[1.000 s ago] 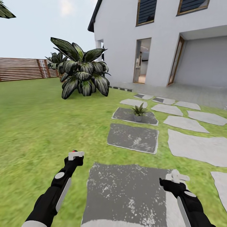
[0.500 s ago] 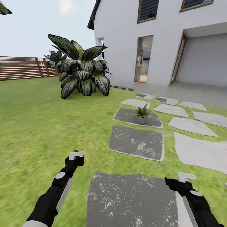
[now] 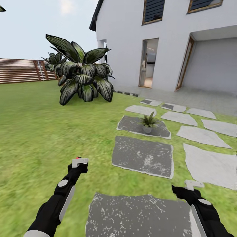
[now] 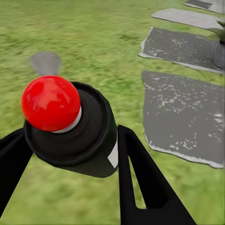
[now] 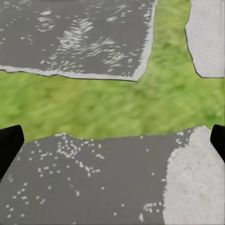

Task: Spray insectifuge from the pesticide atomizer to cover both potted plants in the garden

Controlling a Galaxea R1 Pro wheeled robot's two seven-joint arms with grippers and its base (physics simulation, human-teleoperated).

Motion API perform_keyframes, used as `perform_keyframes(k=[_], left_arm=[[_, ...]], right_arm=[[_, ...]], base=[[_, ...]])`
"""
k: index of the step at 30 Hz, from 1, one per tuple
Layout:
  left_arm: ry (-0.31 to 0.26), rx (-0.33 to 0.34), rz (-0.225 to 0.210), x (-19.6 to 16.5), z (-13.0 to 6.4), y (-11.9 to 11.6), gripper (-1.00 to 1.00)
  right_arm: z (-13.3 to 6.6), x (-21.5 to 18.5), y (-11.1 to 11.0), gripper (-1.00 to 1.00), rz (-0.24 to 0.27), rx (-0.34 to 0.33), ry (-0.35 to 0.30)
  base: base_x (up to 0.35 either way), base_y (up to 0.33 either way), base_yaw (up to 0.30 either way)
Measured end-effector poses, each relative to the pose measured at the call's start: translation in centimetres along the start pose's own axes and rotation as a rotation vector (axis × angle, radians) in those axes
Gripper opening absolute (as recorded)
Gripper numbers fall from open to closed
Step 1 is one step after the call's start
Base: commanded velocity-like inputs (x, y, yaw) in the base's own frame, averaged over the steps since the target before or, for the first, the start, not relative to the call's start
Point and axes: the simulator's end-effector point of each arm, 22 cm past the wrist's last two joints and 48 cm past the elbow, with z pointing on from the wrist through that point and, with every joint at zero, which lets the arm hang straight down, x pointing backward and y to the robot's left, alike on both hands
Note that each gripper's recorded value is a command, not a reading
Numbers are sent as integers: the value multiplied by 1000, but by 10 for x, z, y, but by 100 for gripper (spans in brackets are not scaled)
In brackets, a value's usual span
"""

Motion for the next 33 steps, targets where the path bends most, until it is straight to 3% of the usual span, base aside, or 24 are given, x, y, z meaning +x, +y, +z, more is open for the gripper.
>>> perform_keyframes(k=[6, 17, 33], left_arm=[[-2, 0, 0, -1, 0, 0, -100], [-3, 0, 0, -2, -1, 0, -100], [-3, 0, 0, -2, -1, 0, -100]], right_arm=[[-1, -1, 0, 100, 0, 0, -2], [0, -1, 0, 100, 0, 0, -1], [0, 0, 0, 100, 0, 0, -1]], base=[[339, 0, -203], [339, 0, -33], [339, 0, -165]])
